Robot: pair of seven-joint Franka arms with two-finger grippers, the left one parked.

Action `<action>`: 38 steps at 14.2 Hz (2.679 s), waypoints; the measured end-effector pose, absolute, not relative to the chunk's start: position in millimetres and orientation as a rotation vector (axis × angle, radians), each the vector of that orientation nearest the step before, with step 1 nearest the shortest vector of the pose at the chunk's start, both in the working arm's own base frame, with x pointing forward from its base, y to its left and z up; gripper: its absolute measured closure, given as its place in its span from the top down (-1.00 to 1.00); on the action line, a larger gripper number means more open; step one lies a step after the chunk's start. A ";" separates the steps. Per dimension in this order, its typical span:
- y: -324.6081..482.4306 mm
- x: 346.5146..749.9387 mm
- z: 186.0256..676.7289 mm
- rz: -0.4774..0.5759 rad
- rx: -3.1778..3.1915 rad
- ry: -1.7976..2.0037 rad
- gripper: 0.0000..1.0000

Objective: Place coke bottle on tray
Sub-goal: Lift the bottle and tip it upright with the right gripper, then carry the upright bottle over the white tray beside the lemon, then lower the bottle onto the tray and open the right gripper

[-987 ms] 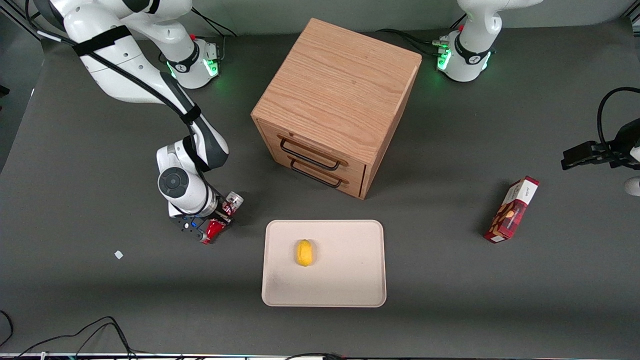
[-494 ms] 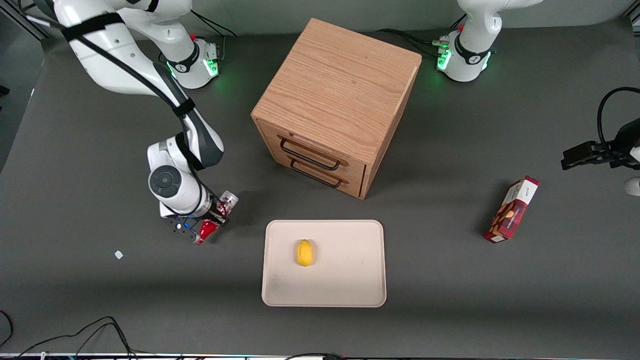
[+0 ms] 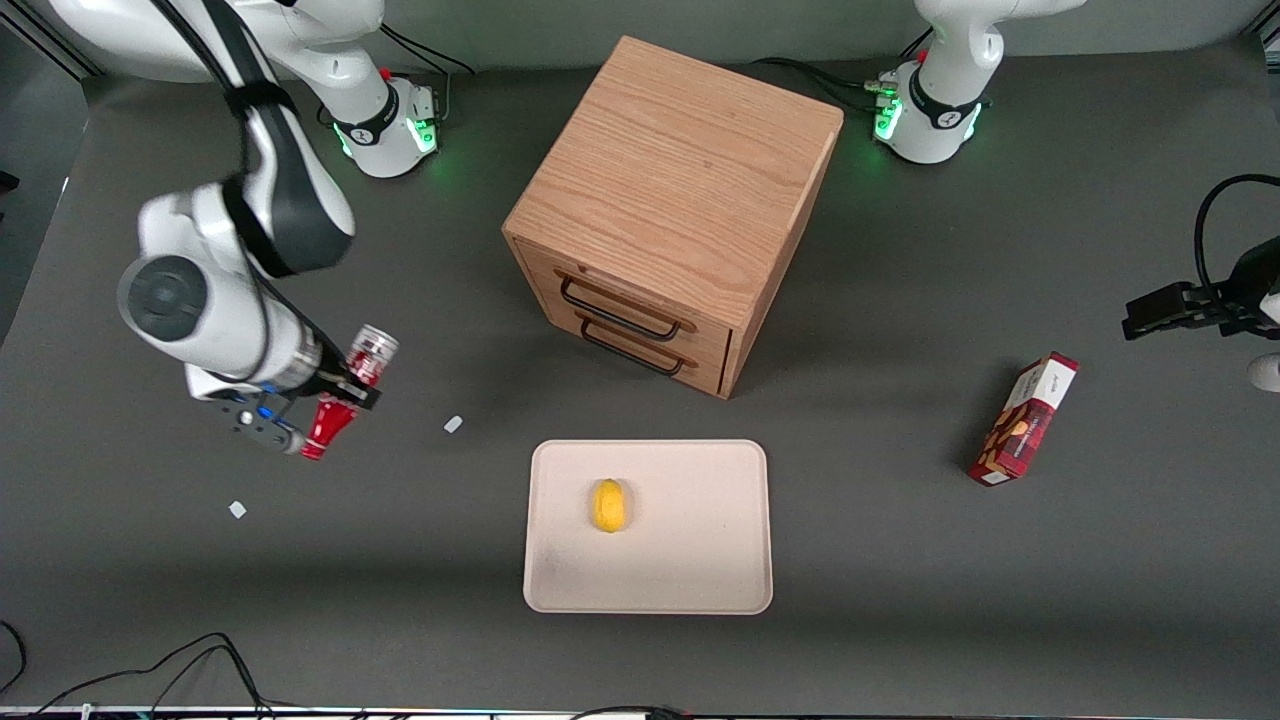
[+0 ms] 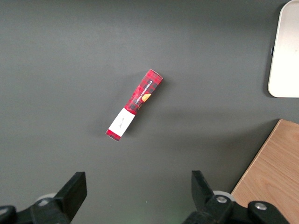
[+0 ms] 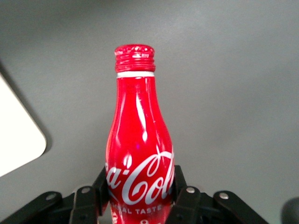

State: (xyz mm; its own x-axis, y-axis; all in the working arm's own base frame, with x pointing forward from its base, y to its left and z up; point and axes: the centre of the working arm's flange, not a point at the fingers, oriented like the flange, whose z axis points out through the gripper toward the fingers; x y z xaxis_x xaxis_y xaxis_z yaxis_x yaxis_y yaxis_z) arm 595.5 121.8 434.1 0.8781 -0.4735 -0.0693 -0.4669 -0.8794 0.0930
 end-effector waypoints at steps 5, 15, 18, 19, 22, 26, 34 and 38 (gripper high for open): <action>121.0 595.6 534.1 -0.124 3.028 -0.722 0.10; 206.7 684.6 410.3 -0.236 3.098 -0.572 0.10; 243.1 708.9 358.5 -0.153 3.115 -0.532 0.10; 252.2 714.5 342.6 -0.109 3.118 -0.512 0.10; 278.5 724.7 295.3 0.014 3.157 -0.428 0.10; 289.0 728.4 248.2 0.046 3.189 -0.208 0.10; 322.8 722.7 208.5 0.101 3.212 -0.113 0.10; 321.9 724.4 200.0 0.122 3.216 -0.117 0.10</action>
State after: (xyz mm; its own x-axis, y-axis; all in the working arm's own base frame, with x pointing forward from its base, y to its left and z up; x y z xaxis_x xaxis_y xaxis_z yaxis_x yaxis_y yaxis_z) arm 724.4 321.9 200.0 0.9945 -0.0754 0.0730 -0.0694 -0.9943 -0.0811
